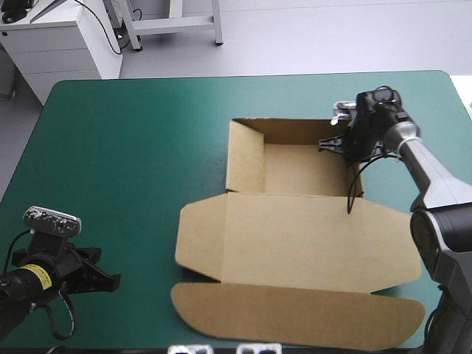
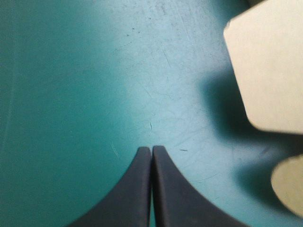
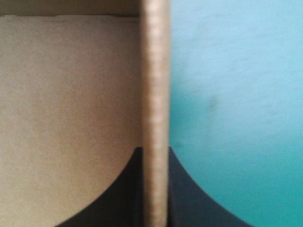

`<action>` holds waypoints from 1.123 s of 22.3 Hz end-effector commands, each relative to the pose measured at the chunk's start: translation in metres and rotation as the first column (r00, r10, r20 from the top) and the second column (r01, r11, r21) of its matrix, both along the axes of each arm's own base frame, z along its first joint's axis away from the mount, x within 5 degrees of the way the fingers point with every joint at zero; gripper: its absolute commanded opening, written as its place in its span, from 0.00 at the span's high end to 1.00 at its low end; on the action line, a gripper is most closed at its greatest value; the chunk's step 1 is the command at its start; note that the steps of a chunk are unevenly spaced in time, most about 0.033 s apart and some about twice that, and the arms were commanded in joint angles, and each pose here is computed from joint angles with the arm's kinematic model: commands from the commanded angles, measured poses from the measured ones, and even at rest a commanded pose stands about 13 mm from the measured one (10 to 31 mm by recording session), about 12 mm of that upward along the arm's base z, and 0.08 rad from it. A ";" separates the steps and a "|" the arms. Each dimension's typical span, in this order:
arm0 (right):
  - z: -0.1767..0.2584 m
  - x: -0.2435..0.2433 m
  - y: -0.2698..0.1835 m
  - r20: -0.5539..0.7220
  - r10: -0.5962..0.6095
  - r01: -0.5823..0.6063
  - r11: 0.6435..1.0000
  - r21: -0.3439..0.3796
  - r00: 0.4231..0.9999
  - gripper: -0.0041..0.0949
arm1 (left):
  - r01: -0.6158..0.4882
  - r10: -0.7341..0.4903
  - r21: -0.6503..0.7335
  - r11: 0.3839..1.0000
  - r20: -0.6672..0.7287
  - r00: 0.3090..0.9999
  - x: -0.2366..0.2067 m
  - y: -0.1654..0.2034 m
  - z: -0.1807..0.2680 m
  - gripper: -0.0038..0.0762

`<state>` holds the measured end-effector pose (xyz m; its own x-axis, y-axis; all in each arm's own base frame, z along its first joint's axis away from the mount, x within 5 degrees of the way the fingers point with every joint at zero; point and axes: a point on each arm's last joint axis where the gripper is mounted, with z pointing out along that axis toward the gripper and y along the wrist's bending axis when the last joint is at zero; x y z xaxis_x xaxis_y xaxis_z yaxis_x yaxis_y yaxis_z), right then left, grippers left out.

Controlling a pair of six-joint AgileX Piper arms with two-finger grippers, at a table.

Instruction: Fold the box

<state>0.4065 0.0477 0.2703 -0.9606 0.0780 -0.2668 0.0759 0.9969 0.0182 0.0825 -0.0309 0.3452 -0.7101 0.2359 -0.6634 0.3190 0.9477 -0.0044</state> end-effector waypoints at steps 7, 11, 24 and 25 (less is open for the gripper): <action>0.067 -0.006 -0.169 0.321 -0.410 0.425 0.905 0.027 0.854 0.98 | 0.010 -0.007 -0.059 0.998 0.041 0.999 0.001 -0.004 0.008 0.96; 0.049 -0.023 -0.239 0.291 -0.563 0.581 0.814 0.029 0.774 0.98 | 0.011 -0.008 -0.061 0.998 0.040 0.999 0.001 -0.004 0.008 0.96; -0.002 -0.046 -0.302 0.111 -0.604 0.613 0.787 -0.073 0.789 0.63 | 0.025 -0.024 -0.107 0.994 0.016 1.000 -0.001 -0.008 0.007 0.96; 0.002 -0.047 -0.302 0.104 -0.601 0.609 0.789 -0.082 0.792 0.57 | 0.025 -0.024 -0.107 0.994 0.016 1.000 -0.001 -0.008 0.007 0.96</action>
